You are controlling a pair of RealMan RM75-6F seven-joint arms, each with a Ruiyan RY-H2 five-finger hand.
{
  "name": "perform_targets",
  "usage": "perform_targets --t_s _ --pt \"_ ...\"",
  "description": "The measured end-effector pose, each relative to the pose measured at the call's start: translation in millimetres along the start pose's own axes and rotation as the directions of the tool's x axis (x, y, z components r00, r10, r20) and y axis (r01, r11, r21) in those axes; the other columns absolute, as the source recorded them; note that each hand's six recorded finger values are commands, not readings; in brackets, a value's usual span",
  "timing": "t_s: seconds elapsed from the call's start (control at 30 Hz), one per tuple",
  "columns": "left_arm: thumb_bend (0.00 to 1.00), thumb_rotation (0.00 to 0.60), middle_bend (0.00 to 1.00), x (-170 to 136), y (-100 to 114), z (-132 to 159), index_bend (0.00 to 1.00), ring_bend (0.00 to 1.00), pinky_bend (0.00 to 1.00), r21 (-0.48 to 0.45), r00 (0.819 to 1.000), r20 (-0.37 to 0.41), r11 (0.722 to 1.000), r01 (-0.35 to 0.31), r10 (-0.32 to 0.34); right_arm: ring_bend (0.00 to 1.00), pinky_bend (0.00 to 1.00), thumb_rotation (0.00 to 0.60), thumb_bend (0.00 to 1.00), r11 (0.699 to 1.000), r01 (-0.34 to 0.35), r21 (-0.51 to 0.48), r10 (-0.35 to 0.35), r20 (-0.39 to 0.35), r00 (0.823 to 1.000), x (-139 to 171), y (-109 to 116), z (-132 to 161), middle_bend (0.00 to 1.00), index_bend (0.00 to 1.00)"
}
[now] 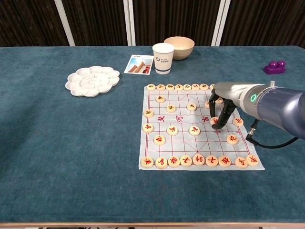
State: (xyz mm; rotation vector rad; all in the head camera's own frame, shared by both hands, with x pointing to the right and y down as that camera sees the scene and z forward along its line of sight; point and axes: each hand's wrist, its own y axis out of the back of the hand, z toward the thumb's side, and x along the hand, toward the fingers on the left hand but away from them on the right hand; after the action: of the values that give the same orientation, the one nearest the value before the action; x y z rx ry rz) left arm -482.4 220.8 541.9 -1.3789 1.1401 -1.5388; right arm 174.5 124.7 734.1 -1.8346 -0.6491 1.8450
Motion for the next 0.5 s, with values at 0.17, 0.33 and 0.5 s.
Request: perform_targets --t_s 0.17,0.33,0.5 --pt "0.0 0.6 0.0 0.3 -0.3 -0.5 0.18 0.0 0.0 -0.001 1.0 -0.002 1.0 0.002 -0.002 0.04 0.14 0.6 0.36 1.0 -0.008 0.005 0.008 0.001 1.0 0.1 -1.3 1.8 0.0 0.55" --pt "0.0 0.6 0.0 0.5 0.7 -1.2 0.18 0.0 0.0 -0.002 1.0 -0.002 1.0 -0.002 0.002 0.04 0.14 0.6 0.36 1.0 -0.002 0.003 0.002 0.009 1.0 -1.6 1.7 1.9 0.0 0.55" --pt "0.0 0.6 0.0 0.4 0.9 -1.4 0.18 0.0 0.0 -0.003 1.0 -0.003 1.0 -0.002 0.002 0.04 0.14 0.6 0.36 1.0 0.004 0.003 -0.004 0.016 1.0 -2.7 4.5 0.3 0.0 0.55"
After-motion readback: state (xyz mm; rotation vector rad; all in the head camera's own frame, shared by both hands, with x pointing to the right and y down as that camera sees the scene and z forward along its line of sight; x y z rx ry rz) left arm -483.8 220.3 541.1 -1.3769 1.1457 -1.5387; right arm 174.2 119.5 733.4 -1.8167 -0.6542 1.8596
